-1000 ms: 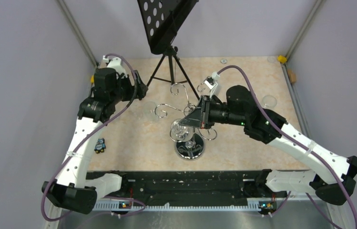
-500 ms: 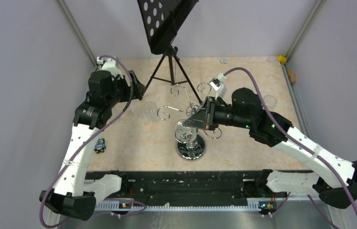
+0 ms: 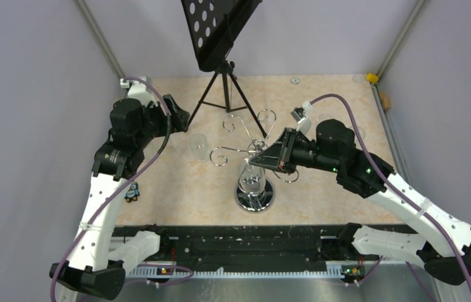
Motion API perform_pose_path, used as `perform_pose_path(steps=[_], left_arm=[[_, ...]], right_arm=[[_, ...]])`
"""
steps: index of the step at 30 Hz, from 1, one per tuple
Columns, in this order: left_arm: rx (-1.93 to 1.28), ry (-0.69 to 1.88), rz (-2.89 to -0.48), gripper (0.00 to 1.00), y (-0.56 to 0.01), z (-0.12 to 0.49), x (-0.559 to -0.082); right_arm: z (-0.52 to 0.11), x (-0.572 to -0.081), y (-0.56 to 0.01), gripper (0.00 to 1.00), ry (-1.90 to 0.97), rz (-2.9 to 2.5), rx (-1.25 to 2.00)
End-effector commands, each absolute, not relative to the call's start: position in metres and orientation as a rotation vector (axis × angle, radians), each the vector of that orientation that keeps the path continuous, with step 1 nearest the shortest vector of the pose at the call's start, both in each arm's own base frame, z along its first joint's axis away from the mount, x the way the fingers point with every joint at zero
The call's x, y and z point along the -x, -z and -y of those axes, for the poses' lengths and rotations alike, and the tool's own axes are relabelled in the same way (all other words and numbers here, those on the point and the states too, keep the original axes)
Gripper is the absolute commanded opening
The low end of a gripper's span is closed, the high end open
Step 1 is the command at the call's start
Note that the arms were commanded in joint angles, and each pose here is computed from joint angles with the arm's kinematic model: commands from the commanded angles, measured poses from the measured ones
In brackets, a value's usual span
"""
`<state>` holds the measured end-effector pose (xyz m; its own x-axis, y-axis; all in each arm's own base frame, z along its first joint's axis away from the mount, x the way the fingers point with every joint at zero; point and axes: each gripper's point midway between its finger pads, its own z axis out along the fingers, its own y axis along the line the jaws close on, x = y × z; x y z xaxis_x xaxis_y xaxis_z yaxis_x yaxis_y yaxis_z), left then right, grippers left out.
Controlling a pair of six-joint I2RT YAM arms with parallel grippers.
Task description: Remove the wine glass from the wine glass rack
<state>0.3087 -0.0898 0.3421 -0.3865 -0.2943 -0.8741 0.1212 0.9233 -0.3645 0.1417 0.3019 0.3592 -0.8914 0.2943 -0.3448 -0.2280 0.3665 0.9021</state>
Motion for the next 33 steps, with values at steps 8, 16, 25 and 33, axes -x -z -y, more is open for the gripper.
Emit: perform_pose_path(steps=[8, 16, 25, 33], left_arm=[[0.128, 0.493, -1.817, 0.84, -0.368, 0.091, -0.300], [0.135, 0.500, -1.785, 0.84, -0.375, 0.089, -0.294], [0.123, 0.531, -1.748, 0.84, -0.386, 0.092, -0.287], [0.119, 0.538, -1.735, 0.84, -0.392, 0.092, -0.285]], right_arm=[[-0.283, -0.147, -0.394, 0.00, -1.636, -2.086, -0.312], [-0.278, -0.138, -0.389, 0.00, -1.626, -2.177, -0.376], [-0.268, -0.129, -0.398, 0.00, -1.635, -2.179, -0.392], [-0.267, -0.125, -0.413, 0.00, -1.634, -2.169, -0.319]])
